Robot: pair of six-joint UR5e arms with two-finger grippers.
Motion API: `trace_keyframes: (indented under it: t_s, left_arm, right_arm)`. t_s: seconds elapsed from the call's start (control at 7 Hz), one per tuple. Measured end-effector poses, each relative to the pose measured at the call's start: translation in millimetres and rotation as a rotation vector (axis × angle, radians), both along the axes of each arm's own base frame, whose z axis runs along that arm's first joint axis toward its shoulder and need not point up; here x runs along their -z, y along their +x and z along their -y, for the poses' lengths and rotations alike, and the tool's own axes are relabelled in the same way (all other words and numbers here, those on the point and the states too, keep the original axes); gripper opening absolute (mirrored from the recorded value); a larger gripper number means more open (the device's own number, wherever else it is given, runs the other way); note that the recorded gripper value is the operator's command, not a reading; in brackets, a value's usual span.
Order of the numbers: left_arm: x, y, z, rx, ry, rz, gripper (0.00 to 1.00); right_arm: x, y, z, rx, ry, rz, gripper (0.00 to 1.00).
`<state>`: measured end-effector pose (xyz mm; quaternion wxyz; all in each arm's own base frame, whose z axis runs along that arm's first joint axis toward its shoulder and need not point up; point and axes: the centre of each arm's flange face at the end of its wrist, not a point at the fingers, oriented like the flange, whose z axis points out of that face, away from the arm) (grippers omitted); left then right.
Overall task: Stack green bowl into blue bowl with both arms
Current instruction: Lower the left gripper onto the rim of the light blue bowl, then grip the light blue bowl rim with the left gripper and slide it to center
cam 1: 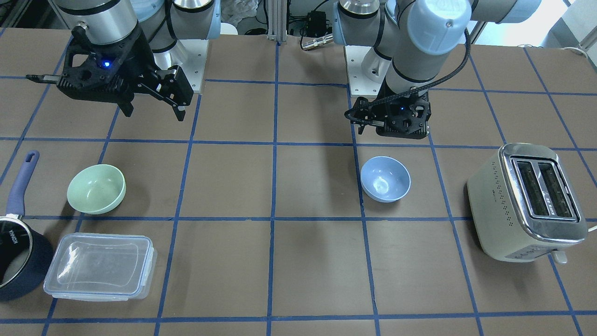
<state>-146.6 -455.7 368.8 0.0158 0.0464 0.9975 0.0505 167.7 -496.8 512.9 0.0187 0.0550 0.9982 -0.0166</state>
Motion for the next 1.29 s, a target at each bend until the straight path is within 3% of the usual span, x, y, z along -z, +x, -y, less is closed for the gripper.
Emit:
trace_keyframes:
  t_s: [0.43, 0.71, 1.0, 1.29]
  left_arm:
    - [128, 1, -33, 0.014, -0.111, -0.004, 0.98]
    - [158, 1, -40, 0.019, -0.119, -0.002, 0.18]
    - [165, -1, -38, 0.012, -0.141, -0.003, 0.07]
    - [158, -9, -33, 0.015, -0.192, -0.009, 0.03]
  right_arm:
    - [0, 0, 3, 0.003, -0.019, 0.004, 1.00]
    - [3, 1, 4, 0.015, -0.013, 0.006, 1.00]
    - [9, 1, 9, 0.013, -0.002, 0.003, 1.00]
    - [17, 1, 15, 0.006, 0.012, 0.001, 1.00]
